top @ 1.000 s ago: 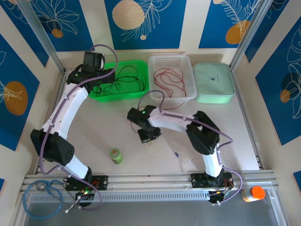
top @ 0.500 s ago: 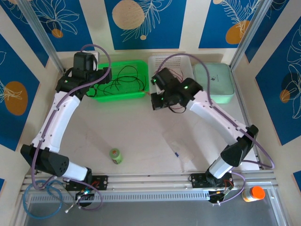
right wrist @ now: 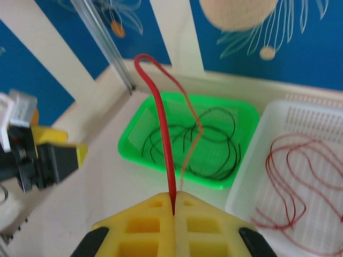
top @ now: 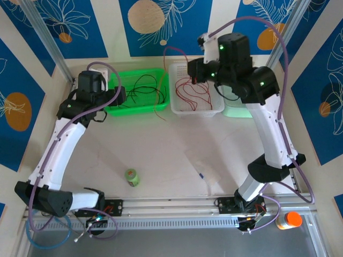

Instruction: Untangle the cables

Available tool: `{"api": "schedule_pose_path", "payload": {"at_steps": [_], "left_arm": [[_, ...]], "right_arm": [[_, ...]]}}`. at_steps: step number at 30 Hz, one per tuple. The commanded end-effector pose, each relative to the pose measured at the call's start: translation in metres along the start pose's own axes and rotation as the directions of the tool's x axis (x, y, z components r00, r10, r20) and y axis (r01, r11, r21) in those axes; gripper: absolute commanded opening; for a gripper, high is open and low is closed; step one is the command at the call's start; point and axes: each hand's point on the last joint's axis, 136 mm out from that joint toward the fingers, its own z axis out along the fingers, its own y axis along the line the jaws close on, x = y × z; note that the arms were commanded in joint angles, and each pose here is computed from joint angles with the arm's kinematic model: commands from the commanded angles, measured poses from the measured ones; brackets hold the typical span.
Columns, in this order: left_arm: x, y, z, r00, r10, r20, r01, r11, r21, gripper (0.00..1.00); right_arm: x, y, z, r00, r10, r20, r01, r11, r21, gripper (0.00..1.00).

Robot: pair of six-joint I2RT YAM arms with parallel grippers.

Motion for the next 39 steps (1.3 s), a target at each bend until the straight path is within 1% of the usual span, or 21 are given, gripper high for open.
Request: {"api": "schedule_pose_path", "payload": {"at_steps": [1, 6, 9, 12, 16, 20, 23, 28, 33, 36, 39], "left_arm": [[-0.004, -0.001, -0.011, 0.999, -0.035, 0.038, 0.034, 0.999, 0.029, 0.8], [-0.002, 0.0, -0.017, 0.998, -0.036, 0.042, 0.035, 0.999, 0.029, 0.8], [-0.003, 0.0, -0.019, 0.998, -0.039, 0.048, 0.038, 0.999, 0.032, 0.8], [-0.003, 0.0, -0.021, 0.998, -0.043, 0.051, 0.041, 0.999, 0.036, 0.8], [-0.004, -0.001, -0.022, 0.997, -0.047, 0.053, 0.045, 0.998, 0.041, 0.8], [-0.004, -0.001, -0.022, 0.997, -0.046, 0.055, 0.044, 0.998, 0.041, 0.8], [-0.005, 0.0, -0.022, 0.997, -0.046, 0.057, 0.043, 0.998, 0.038, 0.8], [-0.005, 0.0, -0.021, 0.997, -0.045, 0.057, 0.043, 0.998, 0.037, 0.8], [-0.005, -0.002, -0.02, 0.997, -0.048, 0.053, 0.046, 0.998, 0.045, 0.8], [-0.004, -0.001, -0.02, 0.997, -0.047, 0.053, 0.044, 0.998, 0.043, 0.8], [-0.004, -0.001, -0.02, 0.997, -0.048, 0.054, 0.046, 0.998, 0.045, 0.8]], "right_arm": [[-0.017, -0.004, 0.003, 0.999, -0.023, 0.036, 0.025, 0.999, -0.044, 0.0], [-0.047, -0.021, -0.001, 0.992, 0.035, 0.119, -0.024, 0.995, -0.093, 0.0], [-0.057, -0.035, 0.002, 0.987, 0.074, 0.142, -0.058, 0.992, -0.111, 0.0], [-0.06, -0.055, 0.013, 0.985, 0.087, 0.147, -0.076, 0.994, -0.08, 0.0], [-0.055, -0.081, 0.032, 0.986, 0.11, 0.122, -0.106, 0.994, -0.035, 0.0], [-0.054, -0.099, 0.046, 0.987, 0.107, 0.123, -0.109, 0.994, 0.013, 0.0], [-0.068, -0.097, 0.034, 0.98, 0.087, 0.177, -0.092, 0.996, 0.022, 0.0], [-0.099, -0.083, -0.007, 0.948, 0.048, 0.314, -0.06, 0.998, 0.028, 0.0], [-0.116, -0.077, -0.041, 0.91, 0.021, 0.413, -0.048, 0.997, 0.055, 0.0], [-0.119, -0.077, -0.053, 0.898, 0.023, 0.439, -0.053, 0.997, 0.058, 0.0], [-0.117, -0.08, -0.053, 0.903, 0.036, 0.429, -0.064, 0.997, 0.053, 0.0]]}}
